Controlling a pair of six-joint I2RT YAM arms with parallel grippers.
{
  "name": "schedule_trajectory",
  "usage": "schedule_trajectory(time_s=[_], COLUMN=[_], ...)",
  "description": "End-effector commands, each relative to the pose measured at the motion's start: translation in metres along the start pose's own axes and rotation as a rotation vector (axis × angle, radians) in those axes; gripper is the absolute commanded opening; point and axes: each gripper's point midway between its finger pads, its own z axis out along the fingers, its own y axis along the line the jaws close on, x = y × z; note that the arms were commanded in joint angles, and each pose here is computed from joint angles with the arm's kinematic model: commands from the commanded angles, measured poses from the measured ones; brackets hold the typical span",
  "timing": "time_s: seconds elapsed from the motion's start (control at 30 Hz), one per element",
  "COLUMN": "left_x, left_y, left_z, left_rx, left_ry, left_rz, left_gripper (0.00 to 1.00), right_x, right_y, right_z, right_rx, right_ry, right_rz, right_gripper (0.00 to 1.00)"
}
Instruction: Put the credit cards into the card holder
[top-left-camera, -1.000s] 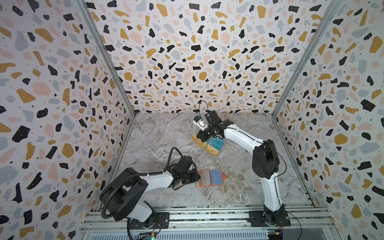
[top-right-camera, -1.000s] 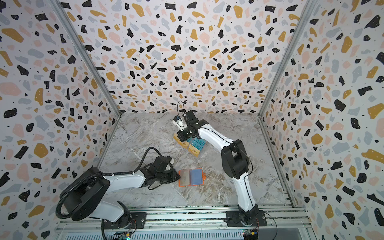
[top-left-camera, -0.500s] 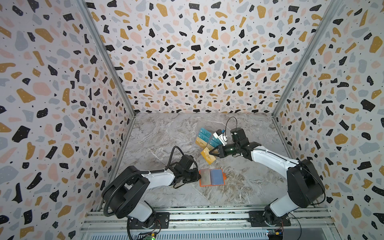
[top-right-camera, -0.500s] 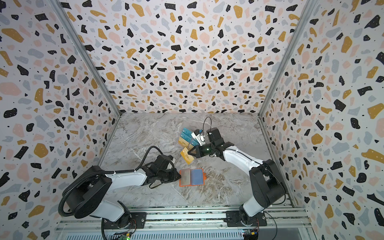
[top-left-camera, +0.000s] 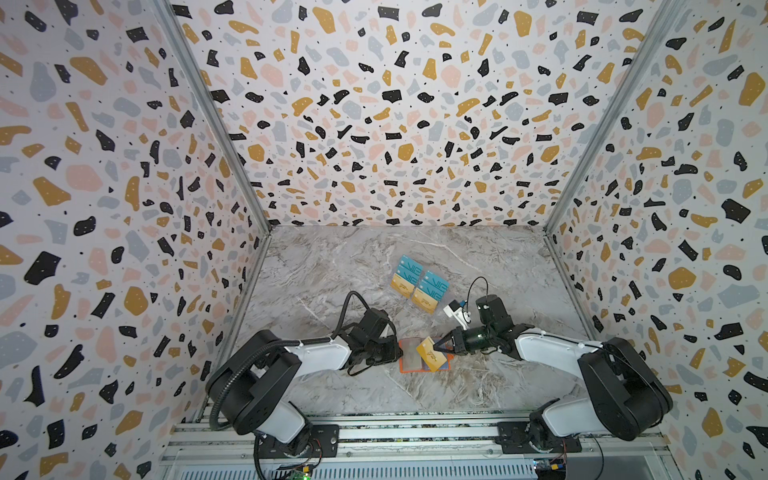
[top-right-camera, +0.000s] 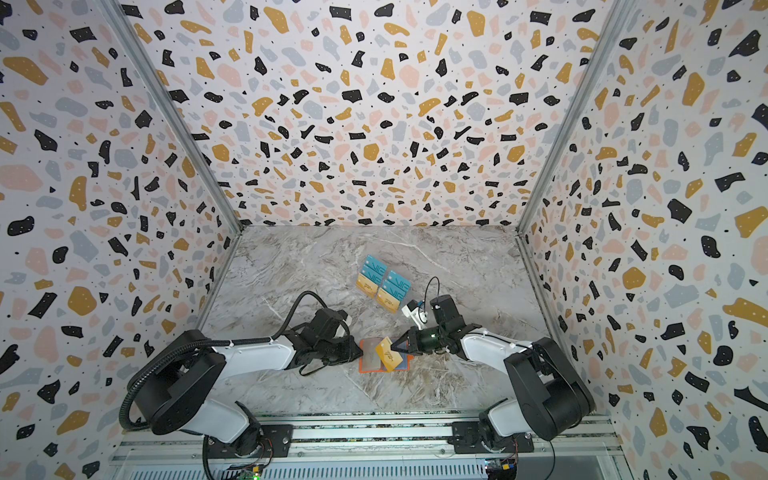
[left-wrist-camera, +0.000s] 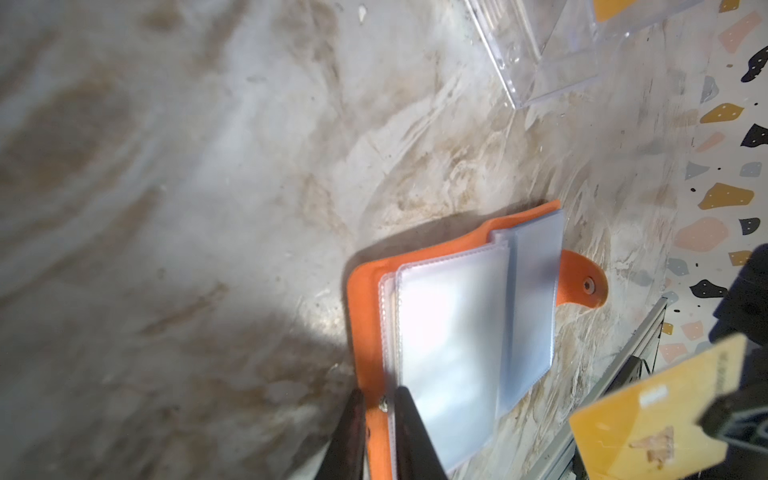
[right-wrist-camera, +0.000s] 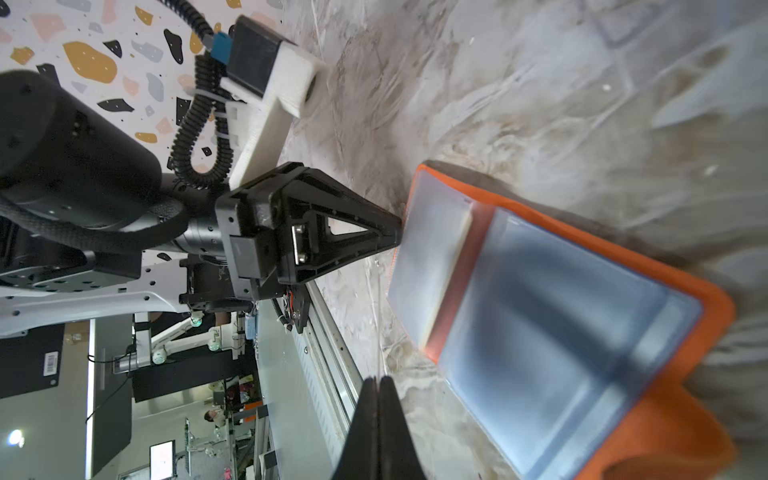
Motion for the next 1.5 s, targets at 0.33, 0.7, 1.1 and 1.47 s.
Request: schedule_trajectory(time_s=[0.33,0.7,1.1,1.47], left_x=[0.018,0.017,0.019,0.019], left_y=[0.026,0.025,0.026,0.025], left_z=[0.000,0.001,0.001,0.001], left_rx=[-0.105,-0.096,-0.095,-0.089], left_ry=[0.059,0.058,0.062,0.060], left_rz=[-0.022,-0.024,-0.027,-0.030], left_gripper=[0.18,0.18,0.18,0.18], right_x=[-0.003,0.000,-0.002,-0.009], right_y=[-0.019,-0.032,-0.035,-0.031], right_z=[0.001,0.005,0.007,0.013], right_rx=[0.020,0.044,0.048,0.029], right_ry=[-0.025,-0.019,-0.022,-0.029], right_rz=[0.045,0.072,0.067,0.062], right_gripper=[0.00,0.00,0.00,0.00])
